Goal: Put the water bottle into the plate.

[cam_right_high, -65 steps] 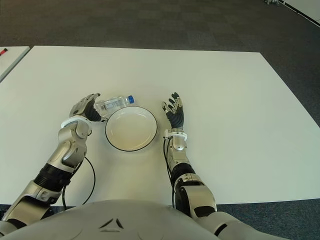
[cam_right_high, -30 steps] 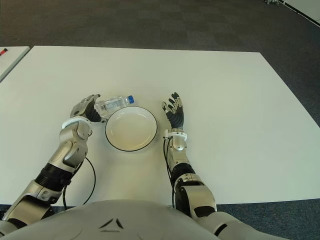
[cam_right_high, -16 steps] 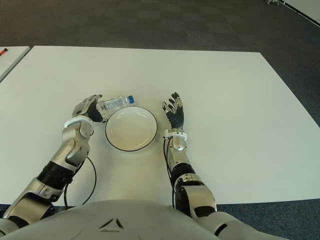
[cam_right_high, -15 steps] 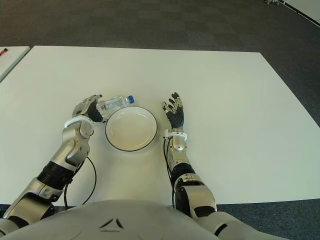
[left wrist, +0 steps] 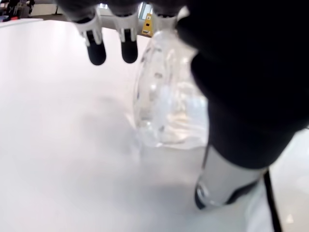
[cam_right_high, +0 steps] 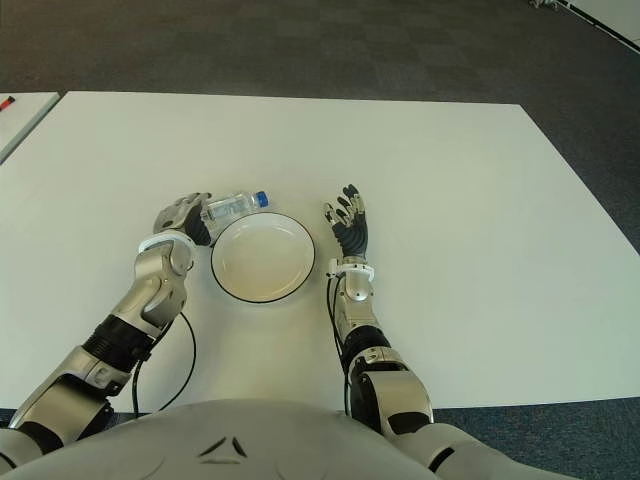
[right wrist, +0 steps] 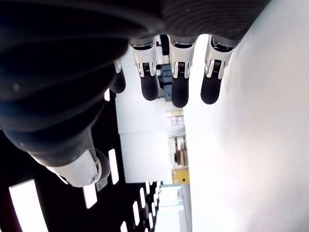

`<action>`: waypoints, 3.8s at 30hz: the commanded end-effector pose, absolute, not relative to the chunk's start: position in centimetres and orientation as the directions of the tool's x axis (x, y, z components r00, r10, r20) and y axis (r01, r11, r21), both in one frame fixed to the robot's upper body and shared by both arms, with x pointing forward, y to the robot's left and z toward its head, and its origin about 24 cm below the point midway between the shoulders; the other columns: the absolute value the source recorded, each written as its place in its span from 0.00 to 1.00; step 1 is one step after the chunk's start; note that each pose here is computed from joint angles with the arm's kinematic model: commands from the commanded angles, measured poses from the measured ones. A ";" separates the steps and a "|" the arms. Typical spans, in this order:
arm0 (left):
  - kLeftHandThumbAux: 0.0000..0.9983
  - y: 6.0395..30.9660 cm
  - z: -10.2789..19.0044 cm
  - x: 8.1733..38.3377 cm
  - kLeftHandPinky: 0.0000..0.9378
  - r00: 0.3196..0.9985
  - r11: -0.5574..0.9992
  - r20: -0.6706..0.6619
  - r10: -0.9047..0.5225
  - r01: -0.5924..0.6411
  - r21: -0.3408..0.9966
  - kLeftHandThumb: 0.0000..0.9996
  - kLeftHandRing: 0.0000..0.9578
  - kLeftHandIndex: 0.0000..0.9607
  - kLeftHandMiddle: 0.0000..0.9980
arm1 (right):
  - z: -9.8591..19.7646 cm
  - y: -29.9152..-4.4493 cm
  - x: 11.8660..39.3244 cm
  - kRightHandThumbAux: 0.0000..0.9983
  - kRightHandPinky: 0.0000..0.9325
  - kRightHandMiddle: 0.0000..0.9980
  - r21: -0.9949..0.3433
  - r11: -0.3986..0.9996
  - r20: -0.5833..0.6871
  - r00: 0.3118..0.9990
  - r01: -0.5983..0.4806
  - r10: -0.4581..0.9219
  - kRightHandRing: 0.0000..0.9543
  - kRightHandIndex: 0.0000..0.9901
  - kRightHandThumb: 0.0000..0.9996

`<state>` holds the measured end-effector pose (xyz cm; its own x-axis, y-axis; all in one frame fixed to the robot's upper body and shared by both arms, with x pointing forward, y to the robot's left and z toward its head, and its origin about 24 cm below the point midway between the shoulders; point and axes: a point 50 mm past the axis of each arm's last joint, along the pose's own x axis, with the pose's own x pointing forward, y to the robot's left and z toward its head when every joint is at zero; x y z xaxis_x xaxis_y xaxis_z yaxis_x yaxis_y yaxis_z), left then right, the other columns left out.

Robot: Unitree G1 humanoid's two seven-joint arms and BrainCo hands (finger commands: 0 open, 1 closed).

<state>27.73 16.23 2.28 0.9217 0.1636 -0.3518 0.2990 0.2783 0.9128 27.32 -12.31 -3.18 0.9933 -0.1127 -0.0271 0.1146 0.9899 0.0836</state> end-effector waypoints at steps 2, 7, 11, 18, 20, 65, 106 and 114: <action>0.90 16.0 2.0 27.9 0.08 0.918 0.247 -0.367 0.154 0.323 0.913 0.00 0.00 0.00 0.00 | -6.0 -11.3 24.9 0.70 0.19 0.12 0.111 0.984 -0.180 0.977 0.136 -0.115 0.14 0.07 0.04; 0.90 15.8 1.8 27.9 0.08 0.915 0.240 -0.374 0.151 0.333 0.912 0.00 0.00 0.00 0.00 | -5.9 -11.3 24.9 0.70 0.19 0.12 0.112 0.984 -0.178 0.977 0.137 -0.116 0.14 0.07 0.04; 0.90 15.7 1.7 27.9 0.08 0.915 0.237 -0.374 0.148 0.334 0.912 0.00 0.00 0.00 0.00 | -5.9 -11.3 24.9 0.70 0.19 0.12 0.112 0.984 -0.179 0.977 0.140 -0.119 0.14 0.07 0.04; 0.91 15.5 1.7 27.9 0.07 0.914 0.225 -0.379 0.145 0.343 0.912 0.00 0.00 0.00 0.00 | -5.9 -11.3 24.9 0.70 0.19 0.12 0.113 0.984 -0.180 0.976 0.140 -0.118 0.14 0.07 0.04; 0.91 15.4 1.6 27.9 0.07 0.913 0.224 -0.382 0.145 0.345 0.911 0.00 0.00 0.00 0.00 | -5.9 -11.3 25.0 0.70 0.19 0.12 0.113 0.984 -0.181 0.976 0.139 -0.118 0.14 0.07 0.04; 0.91 14.3 1.2 28.1 0.08 0.919 0.181 -0.377 0.119 0.353 0.918 0.00 0.00 0.00 0.00 | -6.0 -11.3 25.0 0.71 0.19 0.13 0.105 0.985 -0.183 0.976 0.136 -0.115 0.15 0.08 0.04; 0.90 13.2 1.1 28.6 0.08 0.919 0.169 -0.381 0.100 0.361 0.917 0.00 0.00 0.00 0.00 | -6.0 -11.1 24.9 0.68 0.20 0.13 0.104 0.985 -0.182 0.976 0.139 -0.119 0.15 0.08 0.04; 0.90 13.0 1.1 28.7 0.07 0.919 0.173 -0.382 0.097 0.362 0.916 0.00 0.00 0.00 0.00 | -6.0 -11.2 24.9 0.68 0.20 0.13 0.106 0.985 -0.182 0.976 0.139 -0.119 0.15 0.08 0.04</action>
<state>29.09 13.47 2.09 0.9340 0.1108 -0.3398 0.3197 0.1657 0.9329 27.28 -12.29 -3.24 0.9923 -0.1206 -0.0300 0.1227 0.9891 0.0815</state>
